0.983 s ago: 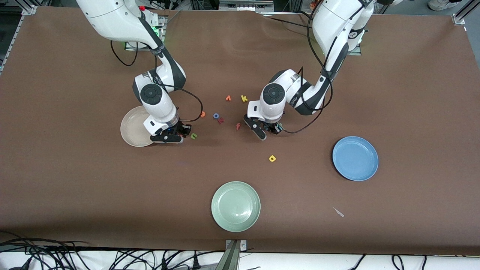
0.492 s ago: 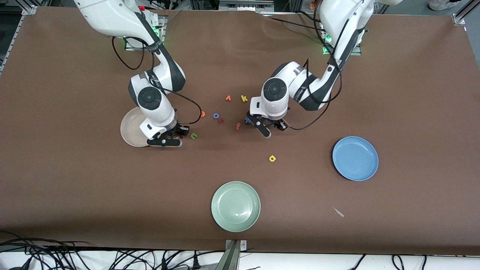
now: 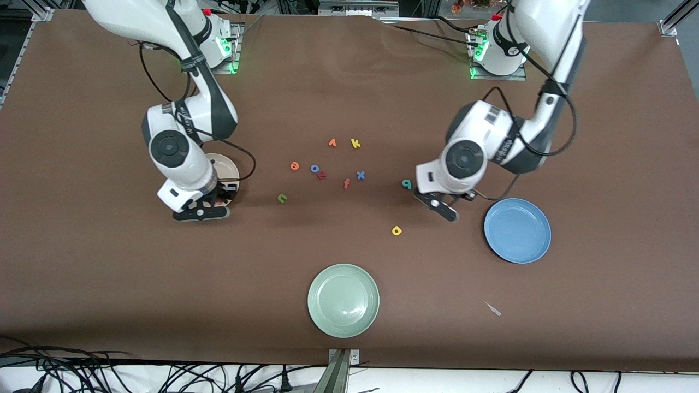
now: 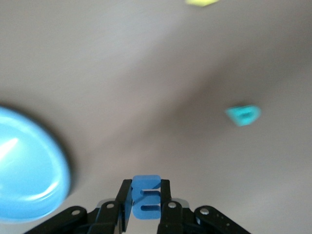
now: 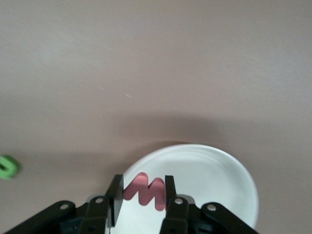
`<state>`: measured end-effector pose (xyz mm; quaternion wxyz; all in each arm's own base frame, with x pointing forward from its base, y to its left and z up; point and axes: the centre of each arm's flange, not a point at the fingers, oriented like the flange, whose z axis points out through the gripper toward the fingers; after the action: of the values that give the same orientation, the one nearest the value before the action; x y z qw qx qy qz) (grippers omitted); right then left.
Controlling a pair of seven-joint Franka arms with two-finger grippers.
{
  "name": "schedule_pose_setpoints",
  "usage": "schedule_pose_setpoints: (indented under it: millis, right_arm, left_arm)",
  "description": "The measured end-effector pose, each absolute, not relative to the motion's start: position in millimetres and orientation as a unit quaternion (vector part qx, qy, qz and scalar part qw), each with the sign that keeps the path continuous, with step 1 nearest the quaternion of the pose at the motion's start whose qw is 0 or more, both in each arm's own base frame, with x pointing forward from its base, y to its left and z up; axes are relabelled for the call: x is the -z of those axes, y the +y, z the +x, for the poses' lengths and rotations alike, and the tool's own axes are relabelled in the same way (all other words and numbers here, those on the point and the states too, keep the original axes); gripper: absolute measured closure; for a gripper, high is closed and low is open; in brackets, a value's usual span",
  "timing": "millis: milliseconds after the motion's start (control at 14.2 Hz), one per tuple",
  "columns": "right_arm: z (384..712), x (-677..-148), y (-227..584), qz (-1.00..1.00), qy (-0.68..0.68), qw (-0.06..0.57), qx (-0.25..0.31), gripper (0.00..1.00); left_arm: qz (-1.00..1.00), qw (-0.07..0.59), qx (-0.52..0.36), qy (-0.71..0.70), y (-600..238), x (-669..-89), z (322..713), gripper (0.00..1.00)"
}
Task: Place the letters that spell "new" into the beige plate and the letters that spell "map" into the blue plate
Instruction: 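Drop the w on the white plate while the left gripper drops the m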
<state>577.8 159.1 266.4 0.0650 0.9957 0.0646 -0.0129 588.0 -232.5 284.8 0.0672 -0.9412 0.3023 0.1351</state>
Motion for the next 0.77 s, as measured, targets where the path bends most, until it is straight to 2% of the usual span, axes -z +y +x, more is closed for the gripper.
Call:
schedule_pose_setpoints:
  millis: [211, 492, 562, 702, 772]
  right_arm:
    - [544.6, -255.0, 131.6, 0.996, 0.056, 0.063, 0.018, 0.62]
    - [511.2, -254.9, 93.3, 0.996, 0.059, 0.06, 0.034, 0.62]
    - [508.4, -256.6, 88.5, 0.996, 0.058, 0.059, 0.034, 0.58]
    - [506.7, -258.6, 87.6, 0.996, 0.058, 0.058, 0.032, 0.38]
    - [506.7, -258.7, 88.3, 0.996, 0.058, 0.058, 0.032, 0.36]
  left_arm:
    - [-0.946, 0.089, -0.144, 0.275, -169.1, -278.5, 608.0, 0.74]
    - [-0.956, 0.079, -0.17, 0.224, -94.8, -240.9, 620.0, 0.74]
    - [-0.959, 0.073, -0.169, 0.216, -79.2, -226.6, 623.2, 0.74]
    - [-0.96, 0.066, -0.172, 0.212, -70.7, -198.8, 623.9, 0.74]
    - [-0.959, 0.064, -0.172, 0.215, -73.5, -188.8, 623.3, 0.74]
